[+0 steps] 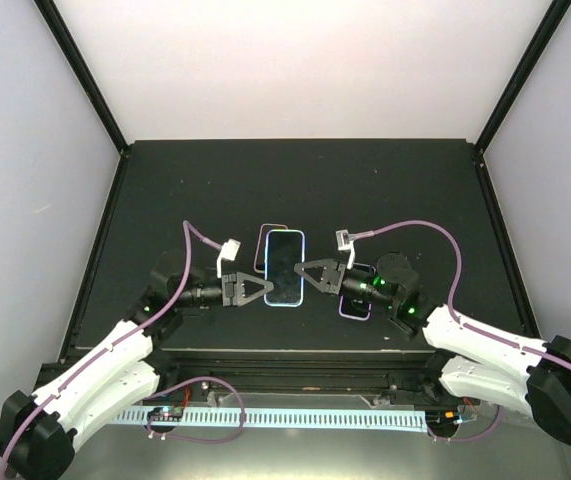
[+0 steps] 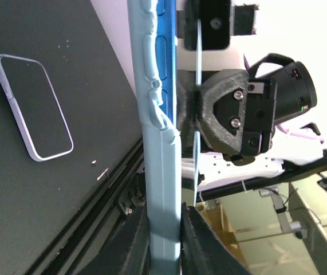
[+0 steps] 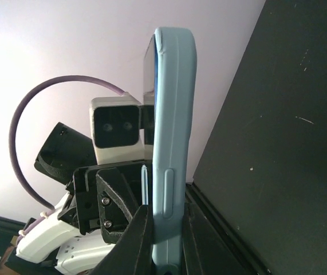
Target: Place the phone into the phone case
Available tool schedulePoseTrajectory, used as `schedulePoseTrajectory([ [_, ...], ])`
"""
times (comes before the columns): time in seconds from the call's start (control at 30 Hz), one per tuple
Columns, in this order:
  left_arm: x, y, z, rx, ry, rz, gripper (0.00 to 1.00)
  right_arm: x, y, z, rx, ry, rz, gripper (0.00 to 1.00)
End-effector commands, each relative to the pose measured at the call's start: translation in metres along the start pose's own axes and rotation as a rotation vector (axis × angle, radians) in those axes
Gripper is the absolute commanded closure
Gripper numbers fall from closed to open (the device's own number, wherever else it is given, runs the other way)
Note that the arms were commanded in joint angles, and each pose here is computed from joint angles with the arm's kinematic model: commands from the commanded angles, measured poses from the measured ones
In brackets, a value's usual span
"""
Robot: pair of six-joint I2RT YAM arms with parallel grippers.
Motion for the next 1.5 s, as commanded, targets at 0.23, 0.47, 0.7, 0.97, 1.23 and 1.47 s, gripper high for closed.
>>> schedulePoseTrajectory([
  [0.23,0.003,-0.005,-0.001,0.103,-0.049,-0.045,0.45,-0.021,0.025,-0.009,-0.083,-0.190,-0.002,0.99],
  [0.47,0.001,-0.001,0.007,0.099,-0.045,-0.065,0.71,-0.023,0.026,0.000,-0.107,-0.172,0.018,0.99],
  [0.7,-0.003,0.001,0.008,0.066,-0.086,-0.067,0.98,-0.017,0.016,-0.002,-0.055,-0.156,0.004,0.99],
  [0.97,-0.007,0.000,0.009,0.066,-0.107,-0.056,0.98,-0.013,0.011,-0.004,-0.011,-0.122,-0.011,0.97],
  [1.23,-0.007,0.003,0.007,0.011,-0.133,-0.037,0.62,-0.014,0.012,-0.007,-0.003,-0.132,-0.032,0.99],
  [1.47,-0.007,0.007,0.000,-0.168,-0.178,0.051,0.24,-0.019,0.005,-0.021,0.074,-0.140,-0.076,0.99],
])
Point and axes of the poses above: each gripper's point midway between its finger pads, its own z axis out along the fingers, its own y axis along the line the jaws close on, x = y × z, the point moved 10 cm from there along -z, back along the fingers, and after that the axes turned 4 degrees about -z, right-handed, at the moved point
